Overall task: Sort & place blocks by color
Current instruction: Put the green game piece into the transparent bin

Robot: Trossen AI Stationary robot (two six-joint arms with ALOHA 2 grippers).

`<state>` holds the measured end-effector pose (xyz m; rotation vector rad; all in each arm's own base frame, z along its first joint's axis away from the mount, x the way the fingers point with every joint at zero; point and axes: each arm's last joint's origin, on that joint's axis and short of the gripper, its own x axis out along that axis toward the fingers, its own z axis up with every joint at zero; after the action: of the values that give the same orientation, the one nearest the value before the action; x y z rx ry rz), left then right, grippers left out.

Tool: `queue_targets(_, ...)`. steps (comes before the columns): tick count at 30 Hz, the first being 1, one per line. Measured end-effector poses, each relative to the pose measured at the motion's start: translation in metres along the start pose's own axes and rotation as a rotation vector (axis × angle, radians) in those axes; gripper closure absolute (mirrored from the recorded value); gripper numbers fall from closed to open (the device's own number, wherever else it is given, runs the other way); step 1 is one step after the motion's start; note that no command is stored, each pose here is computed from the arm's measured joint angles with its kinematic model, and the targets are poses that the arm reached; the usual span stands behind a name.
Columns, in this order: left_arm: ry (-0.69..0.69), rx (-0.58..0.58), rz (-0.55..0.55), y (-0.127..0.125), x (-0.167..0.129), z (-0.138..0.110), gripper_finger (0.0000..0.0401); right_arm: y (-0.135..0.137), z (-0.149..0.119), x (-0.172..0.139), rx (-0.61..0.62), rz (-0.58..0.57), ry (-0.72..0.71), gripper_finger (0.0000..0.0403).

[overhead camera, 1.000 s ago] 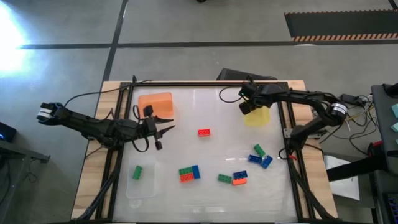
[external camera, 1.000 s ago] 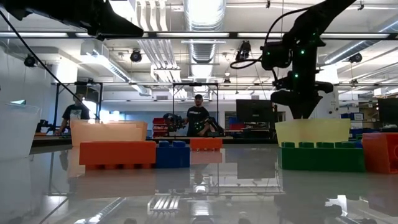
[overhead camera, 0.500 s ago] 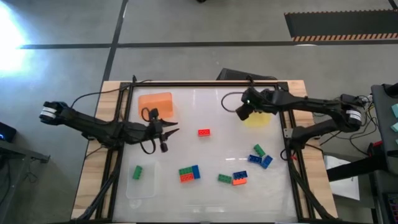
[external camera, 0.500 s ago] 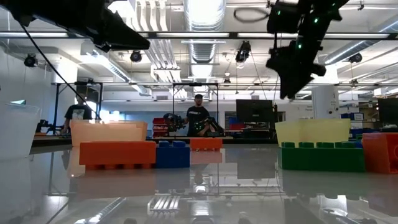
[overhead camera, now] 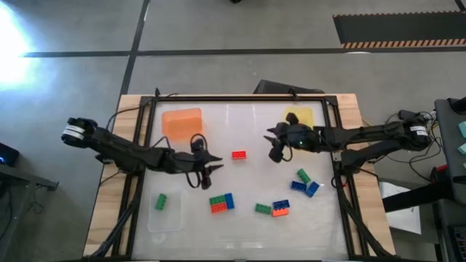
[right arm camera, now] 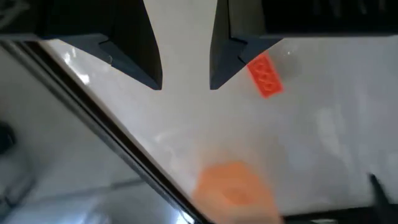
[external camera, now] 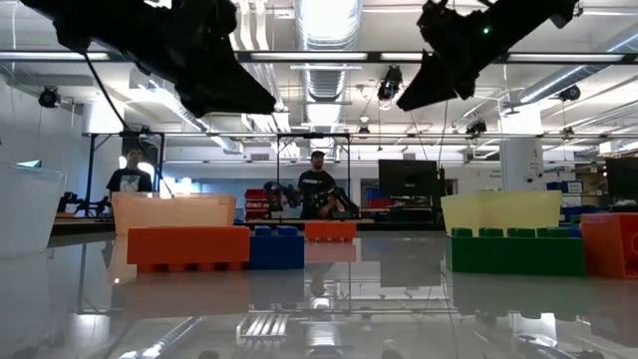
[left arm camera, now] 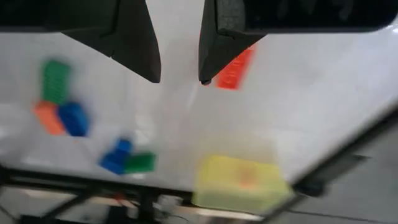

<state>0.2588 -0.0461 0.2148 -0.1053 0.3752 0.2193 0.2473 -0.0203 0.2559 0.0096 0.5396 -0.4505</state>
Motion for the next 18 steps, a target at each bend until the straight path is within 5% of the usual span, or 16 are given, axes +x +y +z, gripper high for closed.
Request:
queue_targets(7,0.193,0.012,-0.082,-0.032,0.010,-0.005,0.0309,0.018,-0.003,-0.005,-0.181,0.098,-0.027,0.0287)
queue_targets(18,0.544,0.015,-0.242,-0.076,0.033,-0.014,0.0333,0.019,0.000,-0.006,-0.300,0.098,-0.065,0.0313)
